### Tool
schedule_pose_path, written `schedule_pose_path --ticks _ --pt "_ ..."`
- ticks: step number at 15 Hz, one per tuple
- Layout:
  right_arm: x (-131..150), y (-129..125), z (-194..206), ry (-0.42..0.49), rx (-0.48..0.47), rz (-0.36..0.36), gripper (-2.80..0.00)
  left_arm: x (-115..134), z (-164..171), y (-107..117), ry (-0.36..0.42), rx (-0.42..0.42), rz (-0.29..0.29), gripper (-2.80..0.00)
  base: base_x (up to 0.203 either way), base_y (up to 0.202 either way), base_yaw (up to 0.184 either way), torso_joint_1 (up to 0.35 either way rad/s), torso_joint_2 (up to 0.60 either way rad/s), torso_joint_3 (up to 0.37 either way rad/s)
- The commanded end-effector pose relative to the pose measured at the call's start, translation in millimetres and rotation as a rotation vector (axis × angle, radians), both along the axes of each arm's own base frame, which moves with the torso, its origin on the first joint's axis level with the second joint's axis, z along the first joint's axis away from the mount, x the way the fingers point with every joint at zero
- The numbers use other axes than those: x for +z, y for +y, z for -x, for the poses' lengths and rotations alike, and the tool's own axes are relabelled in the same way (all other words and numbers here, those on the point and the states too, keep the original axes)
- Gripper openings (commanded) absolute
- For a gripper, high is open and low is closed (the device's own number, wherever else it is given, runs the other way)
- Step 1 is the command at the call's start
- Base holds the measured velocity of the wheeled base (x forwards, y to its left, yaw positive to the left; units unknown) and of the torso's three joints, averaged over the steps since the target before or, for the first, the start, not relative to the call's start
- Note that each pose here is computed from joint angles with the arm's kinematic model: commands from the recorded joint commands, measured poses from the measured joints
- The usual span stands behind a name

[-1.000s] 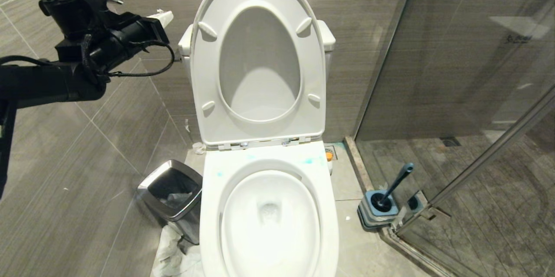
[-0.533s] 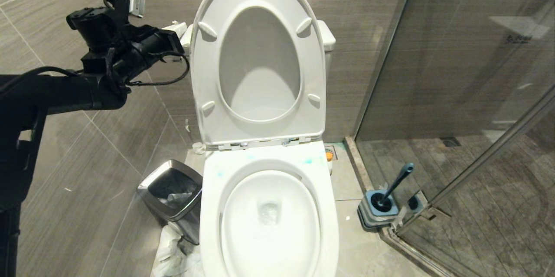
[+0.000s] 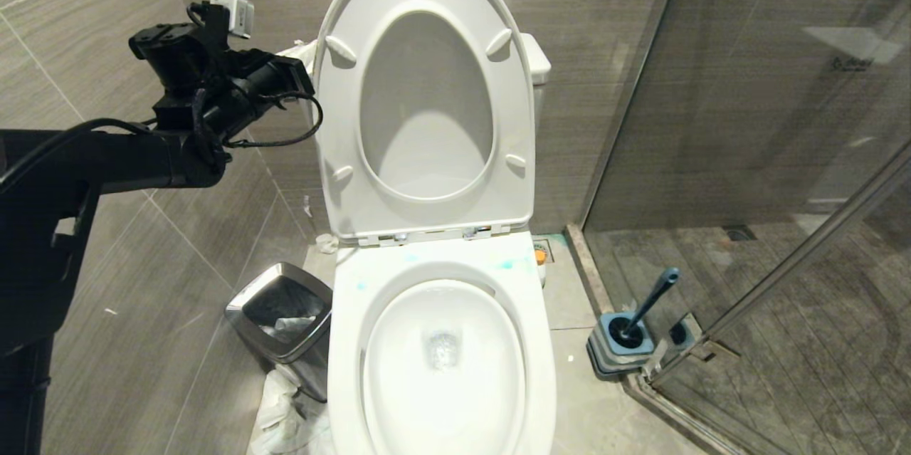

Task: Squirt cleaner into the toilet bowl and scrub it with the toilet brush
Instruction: Close the toilet lid

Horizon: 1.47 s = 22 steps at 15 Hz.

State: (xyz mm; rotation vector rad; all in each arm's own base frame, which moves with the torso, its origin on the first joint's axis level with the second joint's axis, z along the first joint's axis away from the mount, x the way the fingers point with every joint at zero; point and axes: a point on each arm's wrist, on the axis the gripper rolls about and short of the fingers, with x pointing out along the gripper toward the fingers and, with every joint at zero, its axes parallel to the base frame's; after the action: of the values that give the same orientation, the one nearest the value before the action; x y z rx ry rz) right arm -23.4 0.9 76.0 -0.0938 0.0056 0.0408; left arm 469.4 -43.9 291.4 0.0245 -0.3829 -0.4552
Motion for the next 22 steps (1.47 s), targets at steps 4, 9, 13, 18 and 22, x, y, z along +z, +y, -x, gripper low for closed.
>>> schedule_pose_path --ticks 4,9,13,18,22 --pt "0 0 0 0.002 0.001 0.001 -2.8 -9 -4 -5 0.024 -0.026 -0.012 -2.8 0.0 0.0 0.0 0.0 0.0 0.0" --pt "0 0 0 0.002 0.001 0.001 -2.8 -5 7 -8 0.049 -0.142 -0.031 -2.8 0.0 0.0 0.0 0.0 0.0 0.0" --pt "0 0 0 0.002 0.001 0.001 -2.8 -4 24 -6 0.109 -0.225 -0.024 -2.8 0.0 0.0 0.0 0.0 0.0 0.0" --pt "0 0 0 0.002 0.001 0.001 -2.8 -38 72 -4 0.336 -0.274 -0.013 -2.8 0.0 0.0 0.0 0.0 0.0 0.0" --pt "0 0 0 0.002 0.001 0.001 -2.8 -52 140 -1 0.469 -0.32 -0.015 -2.8 0.0 0.0 0.0 0.0 0.0 0.0"
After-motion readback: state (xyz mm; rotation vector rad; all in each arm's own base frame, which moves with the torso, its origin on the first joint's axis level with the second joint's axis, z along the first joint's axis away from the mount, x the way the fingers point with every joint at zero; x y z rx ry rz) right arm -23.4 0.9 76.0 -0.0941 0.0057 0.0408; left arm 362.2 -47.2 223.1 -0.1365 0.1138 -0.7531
